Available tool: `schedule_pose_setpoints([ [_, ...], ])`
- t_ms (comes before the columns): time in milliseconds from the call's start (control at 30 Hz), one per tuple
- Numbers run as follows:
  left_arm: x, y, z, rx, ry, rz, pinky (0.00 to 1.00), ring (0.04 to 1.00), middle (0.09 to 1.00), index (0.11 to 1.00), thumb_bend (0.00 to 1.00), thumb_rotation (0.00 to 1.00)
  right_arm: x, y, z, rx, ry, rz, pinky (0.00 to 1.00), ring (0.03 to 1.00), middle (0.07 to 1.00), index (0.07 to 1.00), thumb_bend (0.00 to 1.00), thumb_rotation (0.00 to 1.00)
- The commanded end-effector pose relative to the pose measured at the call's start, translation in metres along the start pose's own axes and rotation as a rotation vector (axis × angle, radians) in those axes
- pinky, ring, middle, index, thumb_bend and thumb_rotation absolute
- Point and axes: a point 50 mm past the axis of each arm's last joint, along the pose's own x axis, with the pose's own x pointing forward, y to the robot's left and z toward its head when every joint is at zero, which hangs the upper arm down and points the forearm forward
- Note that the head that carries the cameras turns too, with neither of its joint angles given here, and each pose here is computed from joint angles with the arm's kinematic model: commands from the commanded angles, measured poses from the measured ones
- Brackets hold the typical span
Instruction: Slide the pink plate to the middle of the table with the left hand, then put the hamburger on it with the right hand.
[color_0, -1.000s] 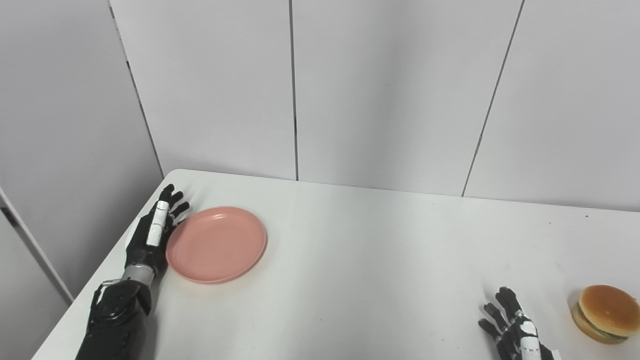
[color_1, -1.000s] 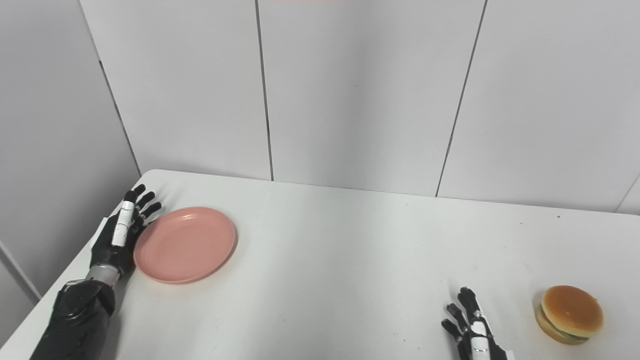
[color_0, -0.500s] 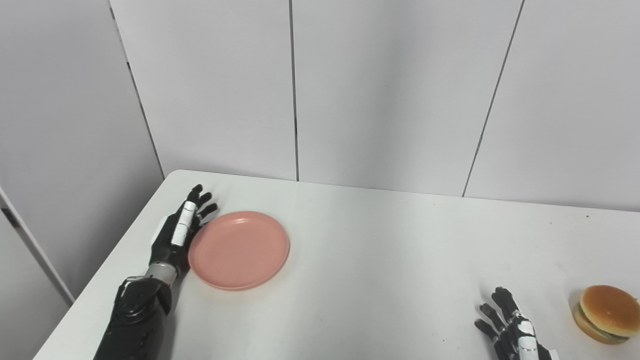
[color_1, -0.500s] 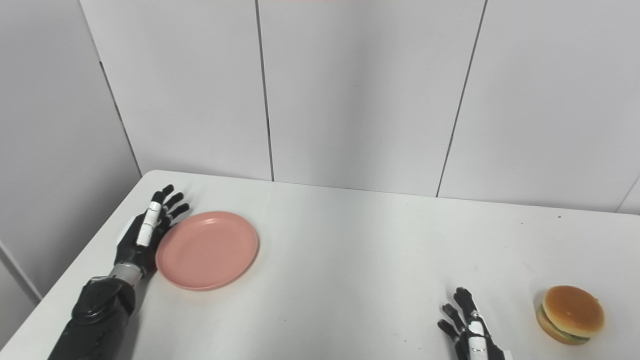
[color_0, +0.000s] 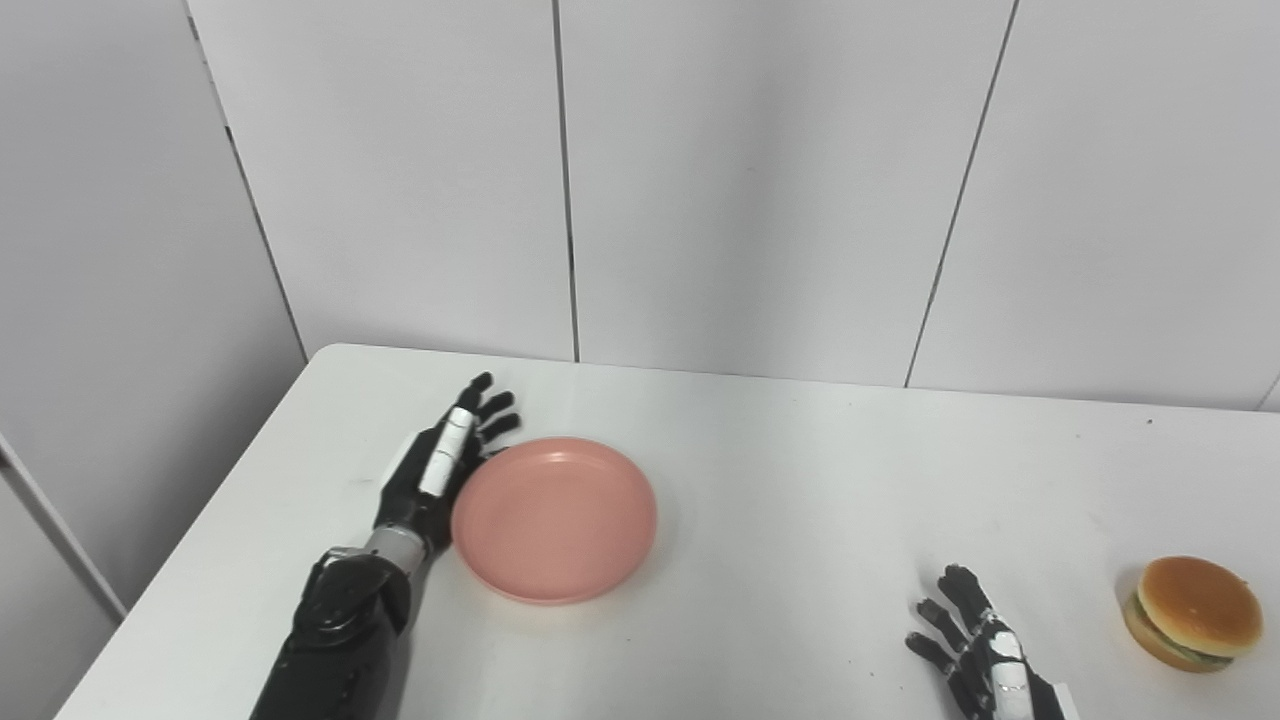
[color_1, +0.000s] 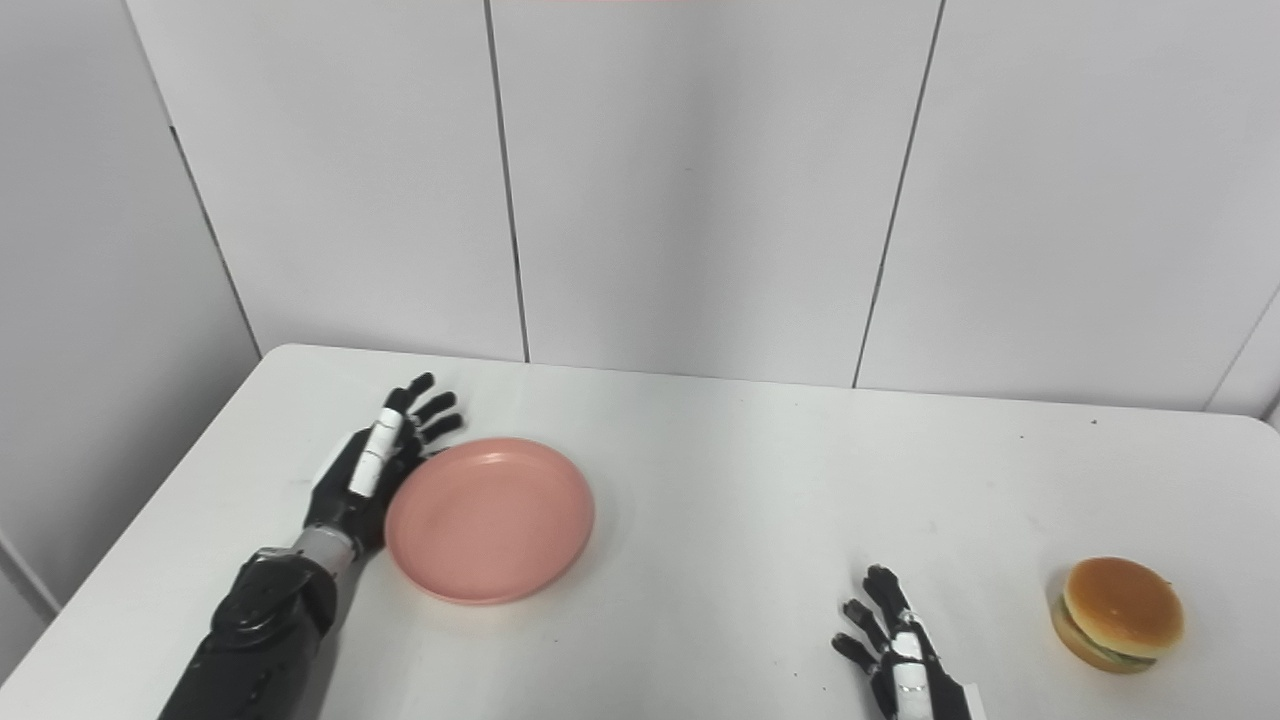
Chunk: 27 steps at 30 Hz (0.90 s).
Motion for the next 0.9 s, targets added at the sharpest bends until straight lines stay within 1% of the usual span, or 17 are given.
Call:
schedule_pose_setpoints([
  [0,0.014,-0.015,0.021,0.018,-0.062,-0.05,0.68,0.863,0.901,0.933,0.89,0.83,-0.018,0.009,-0.008,0.028,0.063,0.01,0.83,0.884,0.941,0.914,0.81,1.0],
  [100,0.017,-0.031,0.019,0.003,-0.058,-0.086,0.67,0.866,0.905,0.935,0.9,0.82,-0.018,0.011,-0.007,0.03,0.064,0.008,0.83,0.881,0.939,0.913,0.81,1.0],
  [300,0.025,-0.056,0.018,-0.038,-0.052,-0.11,0.67,0.845,0.886,0.924,0.91,0.81,-0.018,0.015,-0.006,0.035,0.067,-0.004,0.83,0.871,0.928,0.905,0.83,1.0],
  [400,0.028,-0.071,0.018,-0.082,-0.056,-0.127,0.72,0.864,0.906,0.937,0.9,0.81,-0.018,0.018,-0.006,0.033,0.064,-0.001,0.82,0.869,0.928,0.905,0.82,1.0],
  [500,0.03,-0.085,0.017,-0.144,-0.054,-0.113,0.74,0.87,0.902,0.934,0.91,0.8,-0.018,0.023,-0.005,0.035,0.063,-0.003,0.82,0.867,0.925,0.901,0.81,1.0],
  [633,0.03,-0.098,0.014,-0.17,-0.045,-0.114,0.73,0.879,0.903,0.93,0.92,0.81,-0.018,0.03,-0.004,0.031,0.061,-0.003,0.81,0.866,0.925,0.901,0.82,1.0],
  [733,0.028,-0.109,0.011,-0.161,-0.041,-0.132,0.72,0.878,0.905,0.936,0.91,0.83,-0.017,0.037,-0.003,0.019,0.061,-0.002,0.81,0.867,0.926,0.902,0.83,1.0],
  [867,0.026,-0.114,0.009,-0.164,-0.035,-0.147,0.72,0.865,0.901,0.948,0.89,0.85,-0.016,0.045,-0.002,0.018,0.061,-0.003,0.82,0.87,0.929,0.904,0.82,1.0],
])
